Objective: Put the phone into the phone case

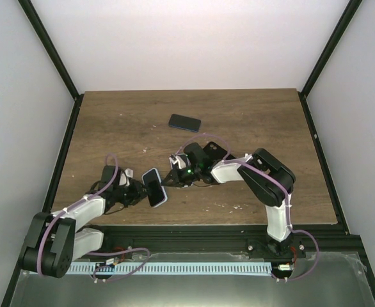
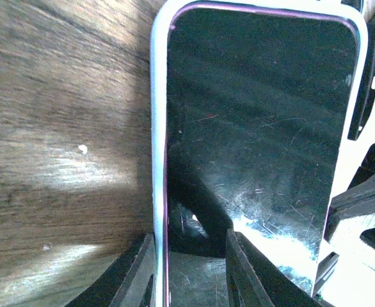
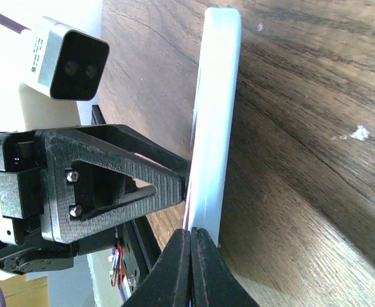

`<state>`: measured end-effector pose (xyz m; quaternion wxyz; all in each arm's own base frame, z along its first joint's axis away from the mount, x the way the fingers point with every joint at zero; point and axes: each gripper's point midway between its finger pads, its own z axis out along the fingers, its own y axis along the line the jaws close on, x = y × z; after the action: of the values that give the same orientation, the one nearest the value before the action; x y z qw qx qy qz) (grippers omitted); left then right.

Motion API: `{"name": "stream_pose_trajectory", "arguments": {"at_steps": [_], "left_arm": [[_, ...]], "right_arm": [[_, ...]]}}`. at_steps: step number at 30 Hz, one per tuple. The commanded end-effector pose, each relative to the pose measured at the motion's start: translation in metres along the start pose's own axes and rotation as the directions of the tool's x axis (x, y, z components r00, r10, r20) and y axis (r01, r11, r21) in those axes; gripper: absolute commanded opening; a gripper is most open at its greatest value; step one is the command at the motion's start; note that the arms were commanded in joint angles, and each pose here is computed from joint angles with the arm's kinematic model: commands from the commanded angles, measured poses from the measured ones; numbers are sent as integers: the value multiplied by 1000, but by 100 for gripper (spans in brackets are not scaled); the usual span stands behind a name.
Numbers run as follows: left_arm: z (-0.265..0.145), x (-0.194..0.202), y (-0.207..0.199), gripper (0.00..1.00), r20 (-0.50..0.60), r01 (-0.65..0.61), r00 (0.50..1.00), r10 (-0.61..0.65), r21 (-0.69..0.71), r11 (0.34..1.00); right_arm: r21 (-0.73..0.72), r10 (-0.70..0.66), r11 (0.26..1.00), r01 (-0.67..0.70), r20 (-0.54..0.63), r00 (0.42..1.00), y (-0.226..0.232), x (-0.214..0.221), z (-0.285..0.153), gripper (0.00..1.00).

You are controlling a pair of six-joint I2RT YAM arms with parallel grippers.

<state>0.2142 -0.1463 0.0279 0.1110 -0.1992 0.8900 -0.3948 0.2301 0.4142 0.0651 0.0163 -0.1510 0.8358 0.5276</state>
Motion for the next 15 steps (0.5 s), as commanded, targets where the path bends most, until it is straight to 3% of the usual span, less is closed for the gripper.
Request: {"name": "stream_pose_trajectory", "arguments": {"at_steps": [1,15], "left_arm": [[-7,13,-54,31,-66,-130,987,148,218,967],[-4,13,-54,32,-57,-147,985,163,223,964]], "right_arm": [[-113,-119,987,113,-50,992,48,13,12,1],[-48,-106,993,103,-56,993,37,27,3,2]]}}
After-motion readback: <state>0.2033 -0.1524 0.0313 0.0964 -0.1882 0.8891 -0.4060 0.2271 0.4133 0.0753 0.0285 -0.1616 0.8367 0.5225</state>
